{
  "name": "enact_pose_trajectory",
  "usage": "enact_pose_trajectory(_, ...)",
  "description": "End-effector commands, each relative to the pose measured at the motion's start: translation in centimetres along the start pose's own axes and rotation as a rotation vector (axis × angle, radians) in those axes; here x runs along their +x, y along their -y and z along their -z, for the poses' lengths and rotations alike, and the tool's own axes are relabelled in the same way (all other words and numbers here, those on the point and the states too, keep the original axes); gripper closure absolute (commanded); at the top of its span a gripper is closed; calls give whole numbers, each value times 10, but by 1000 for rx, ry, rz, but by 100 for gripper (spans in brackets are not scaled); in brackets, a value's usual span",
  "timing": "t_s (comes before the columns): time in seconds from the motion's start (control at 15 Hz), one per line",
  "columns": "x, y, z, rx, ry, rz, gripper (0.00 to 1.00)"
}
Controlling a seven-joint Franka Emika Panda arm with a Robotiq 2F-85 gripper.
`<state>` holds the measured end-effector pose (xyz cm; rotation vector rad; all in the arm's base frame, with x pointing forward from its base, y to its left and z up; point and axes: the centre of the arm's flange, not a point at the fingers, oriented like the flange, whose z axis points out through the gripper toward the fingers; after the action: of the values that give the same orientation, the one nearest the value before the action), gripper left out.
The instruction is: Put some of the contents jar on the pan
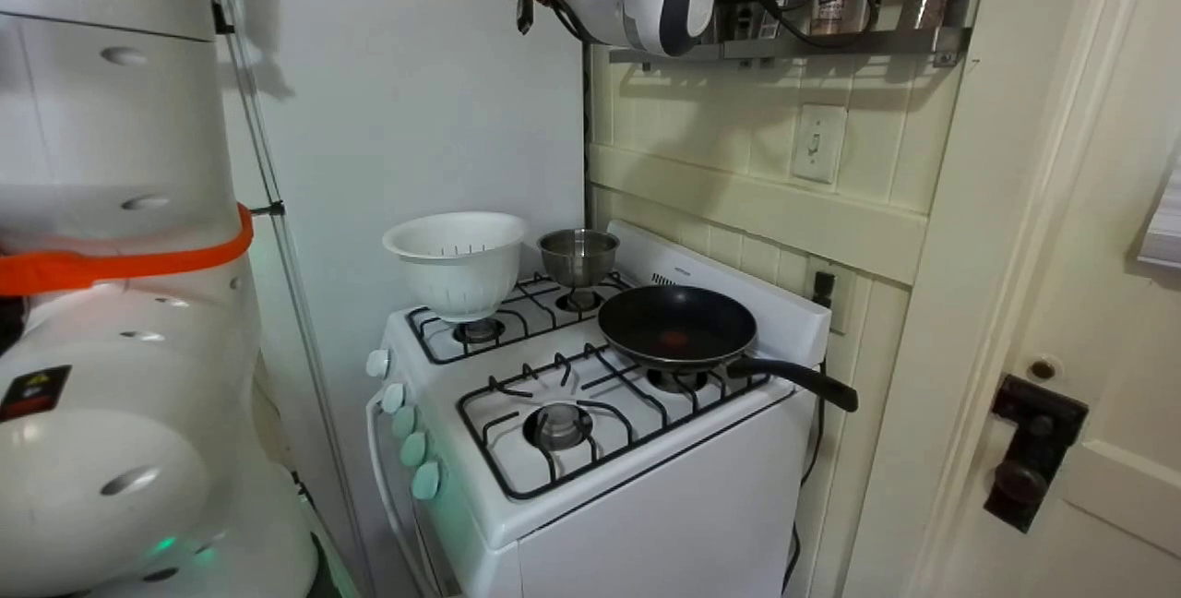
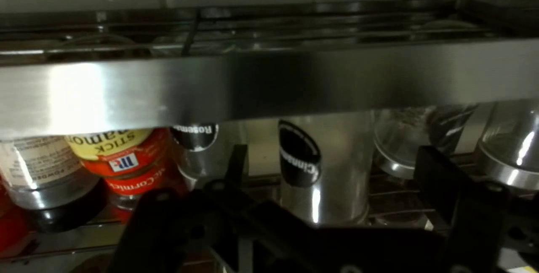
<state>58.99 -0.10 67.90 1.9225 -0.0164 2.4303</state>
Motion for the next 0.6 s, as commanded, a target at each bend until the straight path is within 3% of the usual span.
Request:
enact_pose_trajectory(0.0, 15, 7, 15, -27, 26, -2, 0)
enact_pose_trajectory(0.2, 29, 4, 27, -67, 52, -3, 4)
enact_pose_trajectory(0.27, 34, 1, 31, -85, 65, 1, 20)
enact_pose_trajectory(0.53, 42, -2, 45, -93, 146, -26, 50)
